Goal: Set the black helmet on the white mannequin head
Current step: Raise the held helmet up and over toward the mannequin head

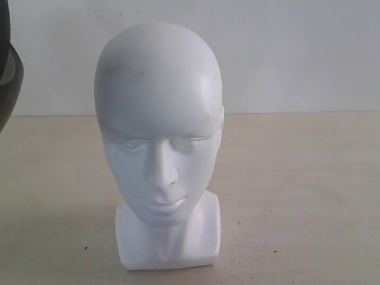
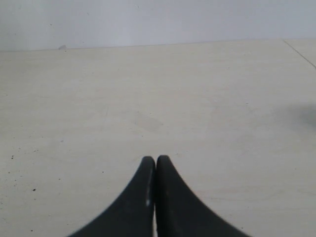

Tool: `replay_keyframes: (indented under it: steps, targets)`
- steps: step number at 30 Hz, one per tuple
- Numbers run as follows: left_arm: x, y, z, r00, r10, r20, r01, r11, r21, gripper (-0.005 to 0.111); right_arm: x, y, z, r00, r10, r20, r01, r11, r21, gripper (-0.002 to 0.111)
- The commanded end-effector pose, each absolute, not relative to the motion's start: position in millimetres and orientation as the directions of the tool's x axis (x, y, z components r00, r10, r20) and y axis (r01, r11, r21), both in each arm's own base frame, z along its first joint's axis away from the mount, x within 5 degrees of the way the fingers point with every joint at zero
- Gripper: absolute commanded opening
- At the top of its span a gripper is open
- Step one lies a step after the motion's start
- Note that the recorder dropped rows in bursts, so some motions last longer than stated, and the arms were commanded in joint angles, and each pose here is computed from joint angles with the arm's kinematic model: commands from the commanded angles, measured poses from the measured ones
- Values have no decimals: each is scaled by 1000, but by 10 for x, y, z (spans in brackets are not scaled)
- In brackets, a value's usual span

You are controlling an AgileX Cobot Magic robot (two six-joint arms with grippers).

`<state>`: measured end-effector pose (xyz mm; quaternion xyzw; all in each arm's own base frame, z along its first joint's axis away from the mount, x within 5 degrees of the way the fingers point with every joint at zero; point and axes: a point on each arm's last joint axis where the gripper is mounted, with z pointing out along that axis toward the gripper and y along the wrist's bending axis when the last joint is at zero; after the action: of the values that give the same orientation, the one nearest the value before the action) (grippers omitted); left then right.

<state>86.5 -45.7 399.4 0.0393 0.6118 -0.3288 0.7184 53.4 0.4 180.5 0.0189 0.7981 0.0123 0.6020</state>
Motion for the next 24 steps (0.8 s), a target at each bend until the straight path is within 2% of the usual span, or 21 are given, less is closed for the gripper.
replay_keyframes:
  steps: [1,6,15,21,24]
  targets:
    - [821,-429,4071,148,-344,-927,516,827,-225,4,532,5,1812,-264,42,-964,11,999,41,0]
    - [849,-414,4048,166,-297,-940,482,856,-186,4,532,5,1812,-264,42,-964,11,999,41,0]
    - [835,-539,4246,216,-405,-888,627,755,-192,4,532,5,1812,-264,42,-964,11,999,41,0]
    - [929,-555,4388,180,-670,-720,718,590,-369,4,532,5,1812,-264,42,-964,11,999,41,0]
    - [909,-526,4475,104,-820,-563,789,413,-455,4,532,5,1812,-264,42,-964,11,999,41,0]
